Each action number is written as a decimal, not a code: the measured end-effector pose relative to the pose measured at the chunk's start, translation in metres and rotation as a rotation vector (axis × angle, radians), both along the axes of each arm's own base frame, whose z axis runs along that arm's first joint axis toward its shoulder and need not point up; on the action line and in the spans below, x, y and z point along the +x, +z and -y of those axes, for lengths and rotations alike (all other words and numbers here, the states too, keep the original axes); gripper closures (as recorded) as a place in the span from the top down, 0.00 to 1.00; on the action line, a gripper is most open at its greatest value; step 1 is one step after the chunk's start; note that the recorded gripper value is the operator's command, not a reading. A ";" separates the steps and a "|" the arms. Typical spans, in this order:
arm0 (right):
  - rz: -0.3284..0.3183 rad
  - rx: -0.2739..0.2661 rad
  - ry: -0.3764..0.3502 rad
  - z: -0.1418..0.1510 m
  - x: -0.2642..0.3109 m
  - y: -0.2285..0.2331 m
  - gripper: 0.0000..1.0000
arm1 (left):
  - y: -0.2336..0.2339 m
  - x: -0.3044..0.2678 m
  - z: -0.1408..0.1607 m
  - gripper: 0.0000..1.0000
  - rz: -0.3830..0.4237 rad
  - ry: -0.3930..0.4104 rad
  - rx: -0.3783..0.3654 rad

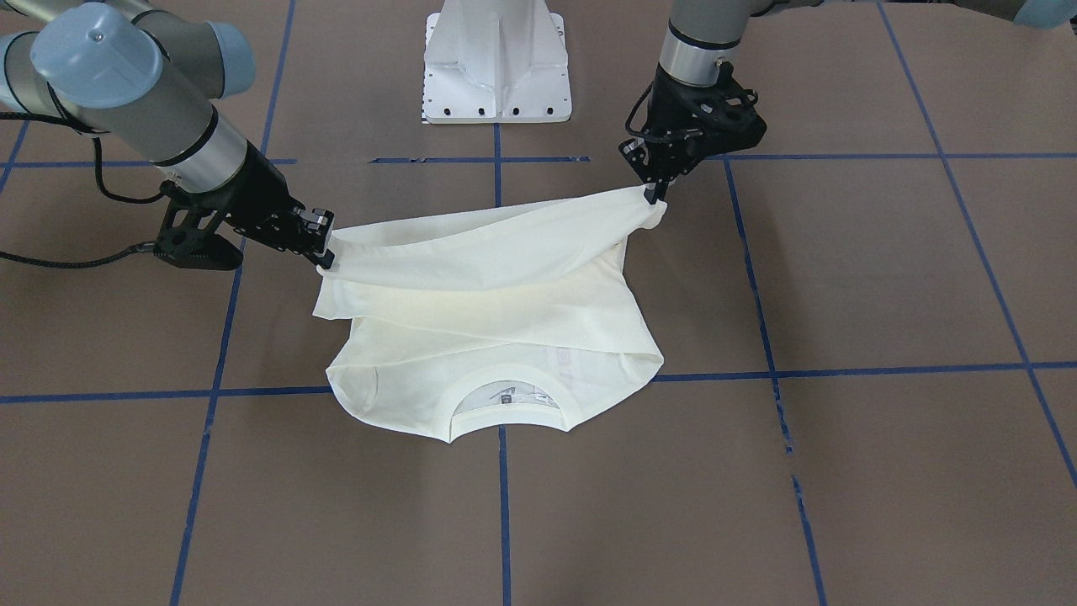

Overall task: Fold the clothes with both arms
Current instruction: 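Lift the hem with both grippers and fold it toward the collar, then lay the hem near the collar and open both grippers, raising them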

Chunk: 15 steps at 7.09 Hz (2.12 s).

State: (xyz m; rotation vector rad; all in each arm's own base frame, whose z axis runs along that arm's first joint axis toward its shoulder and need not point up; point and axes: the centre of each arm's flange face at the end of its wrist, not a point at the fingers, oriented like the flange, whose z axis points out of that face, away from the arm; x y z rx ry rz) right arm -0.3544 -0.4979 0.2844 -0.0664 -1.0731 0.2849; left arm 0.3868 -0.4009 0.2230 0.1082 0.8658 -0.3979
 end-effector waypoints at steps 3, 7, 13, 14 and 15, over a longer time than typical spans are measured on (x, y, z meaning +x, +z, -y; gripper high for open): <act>-0.046 -0.032 0.046 0.056 -0.001 0.016 0.00 | 0.031 0.010 0.043 0.00 0.048 -0.035 -0.003; -0.073 -0.058 0.065 0.096 -0.016 0.015 0.00 | 0.032 0.036 0.086 0.00 0.050 -0.074 0.000; -0.126 -0.070 0.085 0.128 -0.049 0.014 0.60 | 0.041 0.072 0.128 0.52 0.097 -0.120 0.007; -0.129 -0.070 0.084 0.128 -0.051 0.015 1.00 | 0.042 0.074 0.129 1.00 0.099 -0.121 0.008; -0.130 -0.066 0.081 0.127 -0.054 0.015 1.00 | 0.042 0.075 0.130 1.00 0.101 -0.120 0.009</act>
